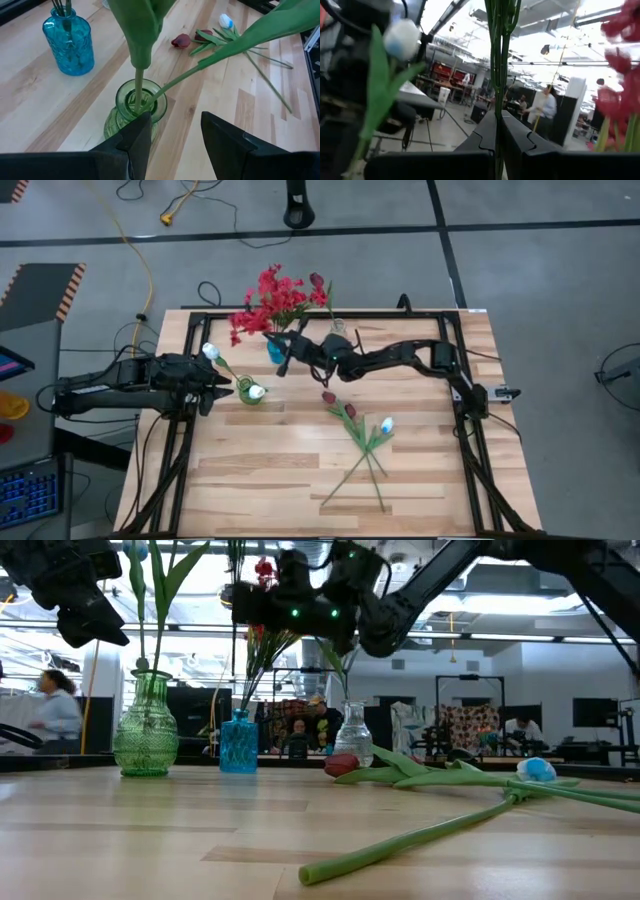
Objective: Sort flowers into vase by color
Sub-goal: Put the red flowers into the blue vase
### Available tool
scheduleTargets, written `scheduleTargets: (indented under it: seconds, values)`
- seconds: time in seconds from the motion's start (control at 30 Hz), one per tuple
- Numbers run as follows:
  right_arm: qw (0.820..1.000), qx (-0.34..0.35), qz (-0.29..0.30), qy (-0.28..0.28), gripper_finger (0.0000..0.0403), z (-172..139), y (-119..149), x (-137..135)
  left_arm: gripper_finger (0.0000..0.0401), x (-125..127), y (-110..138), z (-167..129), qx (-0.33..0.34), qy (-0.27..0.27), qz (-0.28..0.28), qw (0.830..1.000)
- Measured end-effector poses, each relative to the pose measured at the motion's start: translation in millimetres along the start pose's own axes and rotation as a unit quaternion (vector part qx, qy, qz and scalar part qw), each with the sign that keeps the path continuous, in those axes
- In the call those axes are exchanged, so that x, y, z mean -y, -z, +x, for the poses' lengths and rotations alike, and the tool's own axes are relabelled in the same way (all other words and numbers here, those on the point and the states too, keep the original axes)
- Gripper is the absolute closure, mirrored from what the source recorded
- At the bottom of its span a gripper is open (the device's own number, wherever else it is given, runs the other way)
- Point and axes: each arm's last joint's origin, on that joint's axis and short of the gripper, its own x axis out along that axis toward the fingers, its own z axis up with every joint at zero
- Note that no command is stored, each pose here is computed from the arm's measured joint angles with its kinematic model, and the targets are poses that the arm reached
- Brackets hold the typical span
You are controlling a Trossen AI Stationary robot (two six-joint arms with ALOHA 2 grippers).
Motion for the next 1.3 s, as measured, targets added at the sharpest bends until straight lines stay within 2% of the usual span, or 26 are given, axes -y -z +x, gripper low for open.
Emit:
scheduleTargets:
  seconds: [0.4, 1.3]
  values:
    - [0.999, -0.045, 0.028, 0.012, 0.0364, 2.2, 21.1, 18.8, 0.0241, 0.0, 0.0, 0.0, 0.000, 0.000, 0.000, 1.000]
    - [0.996, -0.071, 0.051, 0.009, 0.0364, 0.3, 33.4, 17.7, 0.0241, 0.0, 0.0, 0.0, 0.000, 0.000, 0.000, 1.000]
